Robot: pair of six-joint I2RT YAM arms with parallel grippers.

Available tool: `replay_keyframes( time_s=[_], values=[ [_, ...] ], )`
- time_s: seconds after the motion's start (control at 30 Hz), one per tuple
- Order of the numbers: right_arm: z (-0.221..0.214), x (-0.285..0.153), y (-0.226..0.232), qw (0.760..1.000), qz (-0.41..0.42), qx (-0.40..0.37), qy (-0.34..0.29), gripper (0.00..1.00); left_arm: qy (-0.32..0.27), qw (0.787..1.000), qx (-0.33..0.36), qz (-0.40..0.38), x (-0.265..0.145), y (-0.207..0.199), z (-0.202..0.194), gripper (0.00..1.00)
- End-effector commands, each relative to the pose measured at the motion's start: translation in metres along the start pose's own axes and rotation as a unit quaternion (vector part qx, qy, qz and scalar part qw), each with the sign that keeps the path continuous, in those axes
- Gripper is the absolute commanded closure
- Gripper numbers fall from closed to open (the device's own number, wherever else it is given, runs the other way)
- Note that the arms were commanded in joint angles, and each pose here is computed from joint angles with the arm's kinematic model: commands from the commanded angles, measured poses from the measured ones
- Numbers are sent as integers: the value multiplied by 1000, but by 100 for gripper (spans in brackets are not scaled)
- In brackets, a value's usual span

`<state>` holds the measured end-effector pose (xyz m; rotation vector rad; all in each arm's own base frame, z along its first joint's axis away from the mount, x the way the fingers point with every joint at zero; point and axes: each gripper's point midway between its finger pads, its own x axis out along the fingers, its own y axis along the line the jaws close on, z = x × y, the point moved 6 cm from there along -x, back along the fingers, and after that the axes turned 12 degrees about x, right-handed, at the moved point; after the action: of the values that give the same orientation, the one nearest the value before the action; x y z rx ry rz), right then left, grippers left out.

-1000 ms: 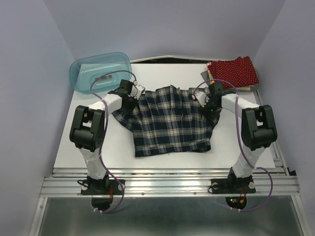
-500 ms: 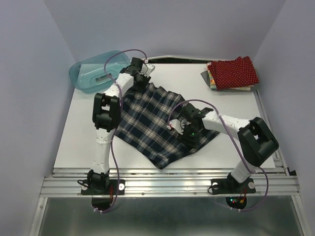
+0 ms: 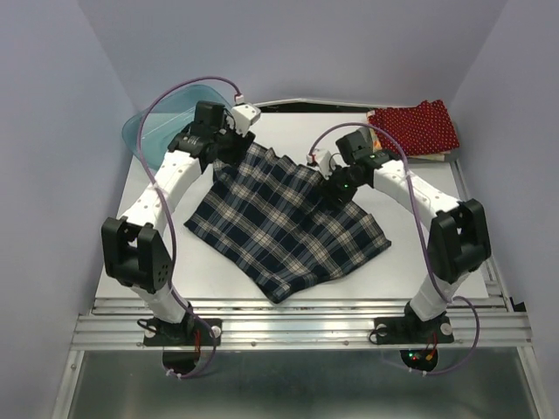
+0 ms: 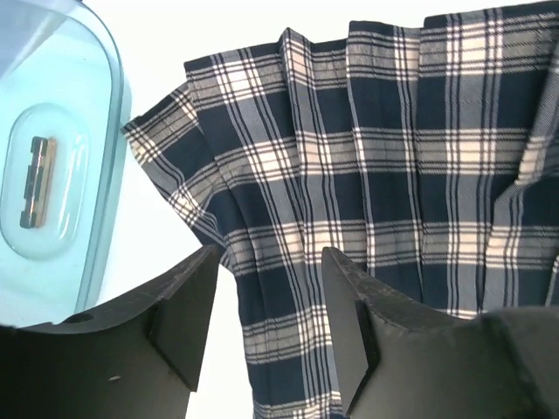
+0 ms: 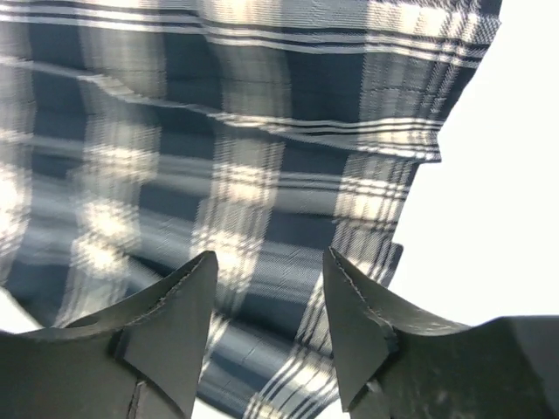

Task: Fold and stack the skirts
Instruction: Flatten the skirt out

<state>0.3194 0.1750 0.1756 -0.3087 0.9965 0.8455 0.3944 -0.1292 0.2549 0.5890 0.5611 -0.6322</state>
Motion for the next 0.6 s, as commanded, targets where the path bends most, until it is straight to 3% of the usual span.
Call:
replay_keyframes(
  time_s=[0.0,0.17,0.33,0.43,0.47,0.5,0.57],
  values=[
    [-17,41,-22,998,-40,9,53,46,38,998,-1,-51,21,-28,-39,39],
    [-74,70,-23,989,-38,16,143,52,61,996,-31,-64,29,-43,-67,39],
    [-127,67,-3,977,-3,18,211,57,76,992,-55,-80,51,-50,-78,39],
    [-142,59,23,971,39,27,234,61,109,985,-74,-112,81,-58,-93,40],
    [-145,56,36,970,50,20,237,62,96,984,-76,-129,90,-56,-83,41],
    [-146,53,47,968,71,31,237,62,123,977,-87,-154,109,-66,-96,42],
    [-143,50,63,967,99,35,231,62,107,975,-89,-174,126,-64,-80,44]
  ],
)
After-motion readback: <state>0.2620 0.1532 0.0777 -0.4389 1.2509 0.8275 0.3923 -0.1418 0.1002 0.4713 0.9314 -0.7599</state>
